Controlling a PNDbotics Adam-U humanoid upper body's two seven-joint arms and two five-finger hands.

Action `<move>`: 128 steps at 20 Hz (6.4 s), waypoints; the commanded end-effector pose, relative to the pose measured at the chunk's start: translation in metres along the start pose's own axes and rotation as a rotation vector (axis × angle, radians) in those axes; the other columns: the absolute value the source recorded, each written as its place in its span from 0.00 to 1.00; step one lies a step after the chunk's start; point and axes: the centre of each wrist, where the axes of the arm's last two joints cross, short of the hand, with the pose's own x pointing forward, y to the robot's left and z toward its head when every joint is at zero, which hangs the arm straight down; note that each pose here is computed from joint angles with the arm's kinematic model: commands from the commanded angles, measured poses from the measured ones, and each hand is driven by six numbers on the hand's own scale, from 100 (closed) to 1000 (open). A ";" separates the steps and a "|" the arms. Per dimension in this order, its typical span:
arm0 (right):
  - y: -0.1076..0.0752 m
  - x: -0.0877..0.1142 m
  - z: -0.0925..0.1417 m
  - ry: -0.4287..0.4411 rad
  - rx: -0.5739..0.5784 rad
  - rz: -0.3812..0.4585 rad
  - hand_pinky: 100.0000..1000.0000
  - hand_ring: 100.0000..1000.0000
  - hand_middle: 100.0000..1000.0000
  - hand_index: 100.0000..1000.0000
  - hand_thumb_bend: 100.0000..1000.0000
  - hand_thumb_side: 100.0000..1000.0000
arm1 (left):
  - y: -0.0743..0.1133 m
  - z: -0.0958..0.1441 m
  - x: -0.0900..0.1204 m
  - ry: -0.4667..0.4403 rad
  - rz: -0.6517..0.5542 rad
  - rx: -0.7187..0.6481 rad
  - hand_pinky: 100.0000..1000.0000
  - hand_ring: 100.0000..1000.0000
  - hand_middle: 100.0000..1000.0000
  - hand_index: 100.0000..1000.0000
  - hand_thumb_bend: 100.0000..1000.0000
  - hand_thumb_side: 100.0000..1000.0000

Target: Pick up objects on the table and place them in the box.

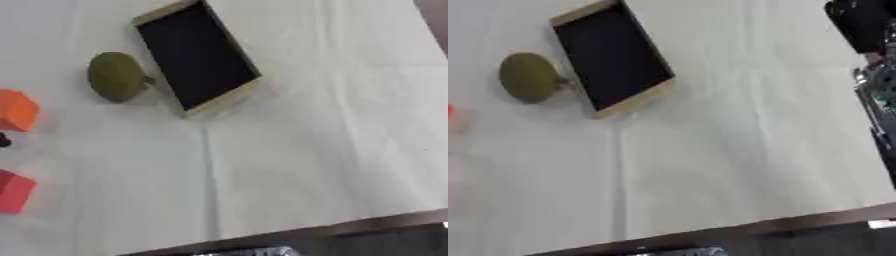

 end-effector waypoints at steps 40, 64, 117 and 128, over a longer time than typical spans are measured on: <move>-0.001 0.006 -0.006 -0.020 -0.012 -0.055 0.83 0.77 0.78 0.88 0.00 0.64 | 0.122 0.002 0.032 -0.192 -0.135 0.444 0.70 0.54 0.43 0.58 0.01 0.00; 0.004 0.007 -0.008 -0.024 -0.005 -0.100 0.84 0.77 0.78 0.88 0.00 0.63 | 0.193 -0.127 0.064 -0.349 0.000 0.461 0.69 0.53 0.43 0.58 0.10 0.00; -0.002 0.003 -0.002 0.005 -0.036 -0.082 0.84 0.77 0.78 0.88 0.00 0.62 | 0.137 -0.034 -0.002 -0.087 -0.049 0.362 0.90 0.85 0.79 0.93 0.56 0.22; -0.001 0.003 0.000 0.010 -0.046 -0.087 0.84 0.77 0.77 0.88 0.00 0.62 | 0.091 -0.014 -0.023 -0.015 -0.037 0.145 0.91 0.88 0.82 0.94 0.56 0.16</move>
